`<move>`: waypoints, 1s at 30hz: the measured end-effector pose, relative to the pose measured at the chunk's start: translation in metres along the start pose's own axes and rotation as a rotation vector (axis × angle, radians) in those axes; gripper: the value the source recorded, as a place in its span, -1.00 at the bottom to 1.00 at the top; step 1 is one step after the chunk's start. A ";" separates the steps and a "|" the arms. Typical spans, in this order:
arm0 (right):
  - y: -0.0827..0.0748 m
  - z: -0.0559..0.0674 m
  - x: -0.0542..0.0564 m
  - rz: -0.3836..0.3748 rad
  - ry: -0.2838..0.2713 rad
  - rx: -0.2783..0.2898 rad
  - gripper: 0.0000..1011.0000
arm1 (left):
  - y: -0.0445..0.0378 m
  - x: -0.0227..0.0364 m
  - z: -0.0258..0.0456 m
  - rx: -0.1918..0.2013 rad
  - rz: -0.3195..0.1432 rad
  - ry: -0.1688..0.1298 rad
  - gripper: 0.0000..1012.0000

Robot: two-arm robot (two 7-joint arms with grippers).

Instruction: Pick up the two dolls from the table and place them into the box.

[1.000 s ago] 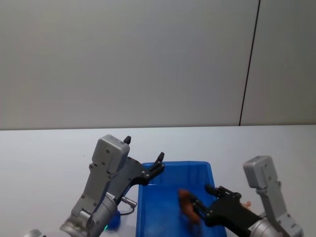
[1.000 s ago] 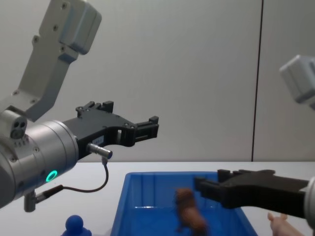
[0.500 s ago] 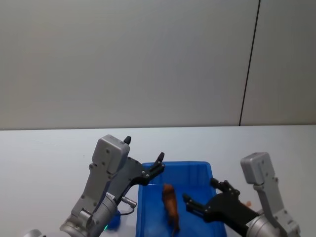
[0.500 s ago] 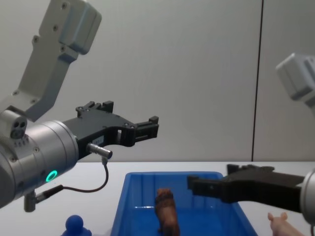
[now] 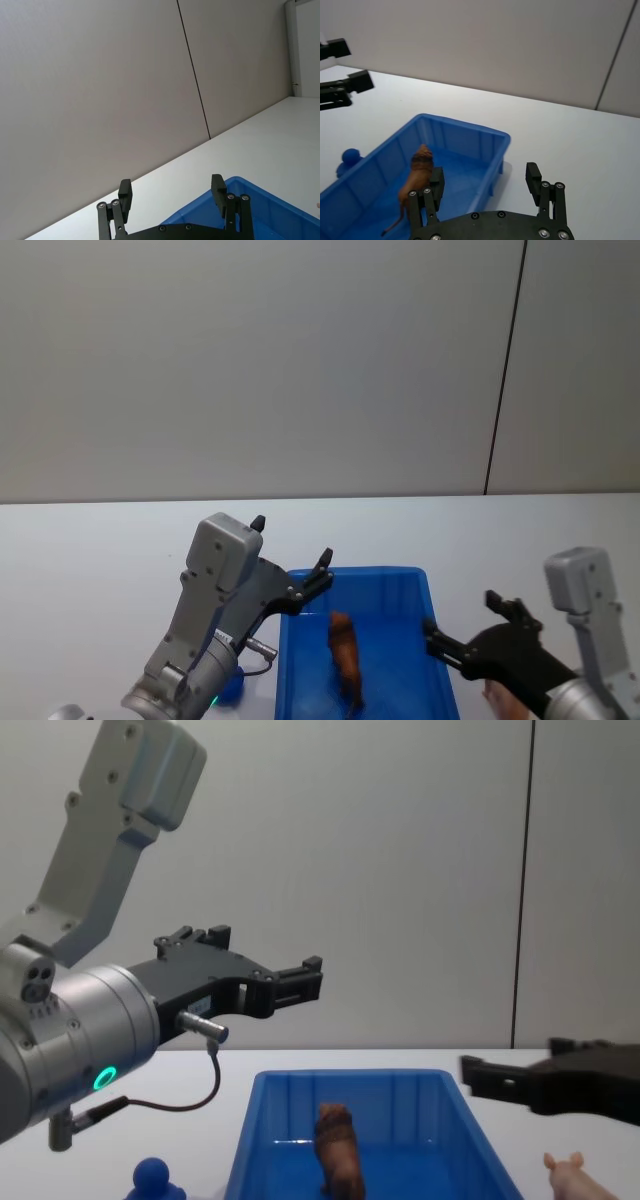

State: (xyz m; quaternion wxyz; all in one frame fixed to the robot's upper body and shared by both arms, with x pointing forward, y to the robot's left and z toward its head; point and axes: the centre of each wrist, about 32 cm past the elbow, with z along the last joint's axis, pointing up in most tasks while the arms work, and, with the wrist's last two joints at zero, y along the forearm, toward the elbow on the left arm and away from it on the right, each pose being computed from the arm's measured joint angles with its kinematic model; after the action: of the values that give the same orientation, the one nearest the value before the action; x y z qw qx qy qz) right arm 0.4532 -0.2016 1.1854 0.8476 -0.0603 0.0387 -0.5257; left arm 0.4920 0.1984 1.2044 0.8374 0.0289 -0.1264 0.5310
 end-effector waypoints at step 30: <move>-0.022 -0.040 0.002 -0.150 0.061 -0.211 0.98 | 0.0000 0.0000 0.0000 0.000 0.000 0.000 0.98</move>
State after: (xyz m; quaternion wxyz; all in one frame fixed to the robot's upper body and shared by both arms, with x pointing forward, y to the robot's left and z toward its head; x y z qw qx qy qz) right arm 0.4295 -0.2151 1.1489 0.7932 -0.1360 0.1149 -0.5823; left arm 0.4920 0.1984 1.2044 0.8374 0.0289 -0.1264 0.5310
